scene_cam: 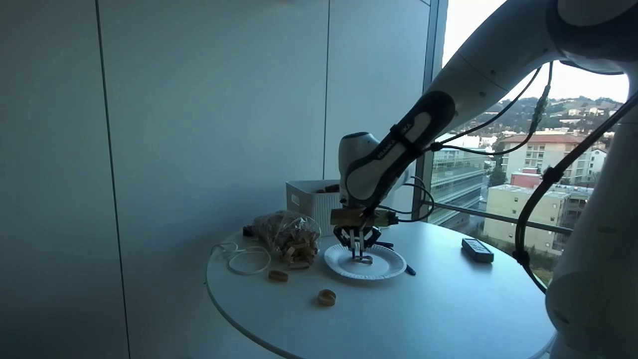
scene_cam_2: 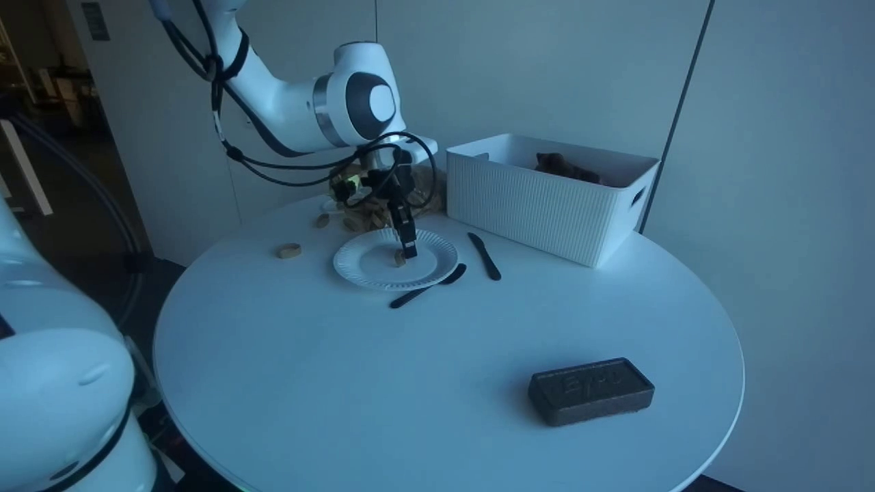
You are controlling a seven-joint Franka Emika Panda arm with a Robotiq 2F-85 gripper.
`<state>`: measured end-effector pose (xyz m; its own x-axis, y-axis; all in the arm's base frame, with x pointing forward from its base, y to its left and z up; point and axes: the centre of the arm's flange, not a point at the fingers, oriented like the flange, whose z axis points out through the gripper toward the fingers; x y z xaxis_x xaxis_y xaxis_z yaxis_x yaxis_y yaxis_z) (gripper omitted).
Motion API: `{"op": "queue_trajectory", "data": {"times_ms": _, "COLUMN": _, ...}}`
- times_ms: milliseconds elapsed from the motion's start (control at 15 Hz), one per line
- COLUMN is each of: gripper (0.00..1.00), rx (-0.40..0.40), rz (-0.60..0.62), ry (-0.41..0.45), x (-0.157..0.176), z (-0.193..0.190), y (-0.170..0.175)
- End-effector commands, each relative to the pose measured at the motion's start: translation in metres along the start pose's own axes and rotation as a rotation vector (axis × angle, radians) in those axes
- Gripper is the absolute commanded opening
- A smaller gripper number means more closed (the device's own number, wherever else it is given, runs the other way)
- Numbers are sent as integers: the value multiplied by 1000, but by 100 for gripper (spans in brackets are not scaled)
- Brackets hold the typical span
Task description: Take all the rubber bands off the plate and place them in the basket
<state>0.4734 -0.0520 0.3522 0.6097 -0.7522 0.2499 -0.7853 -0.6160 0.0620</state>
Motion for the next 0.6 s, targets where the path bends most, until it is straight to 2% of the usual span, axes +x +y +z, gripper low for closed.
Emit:
{"op": "queue_trajectory", "data": {"times_ms": 0, "gripper": 52, "rx": -44, "rz": -44, "ry": 76, "x": -9, "z": -20, "y": 4}}
{"op": "queue_trajectory", "data": {"times_ms": 400, "gripper": 95, "rx": -45, "rz": -177, "ry": 6, "x": -21, "z": -30, "y": 5}}
{"op": "queue_trajectory", "data": {"times_ms": 533, "gripper": 100, "rx": -52, "rz": -237, "ry": 5, "x": -22, "z": -29, "y": 4}}
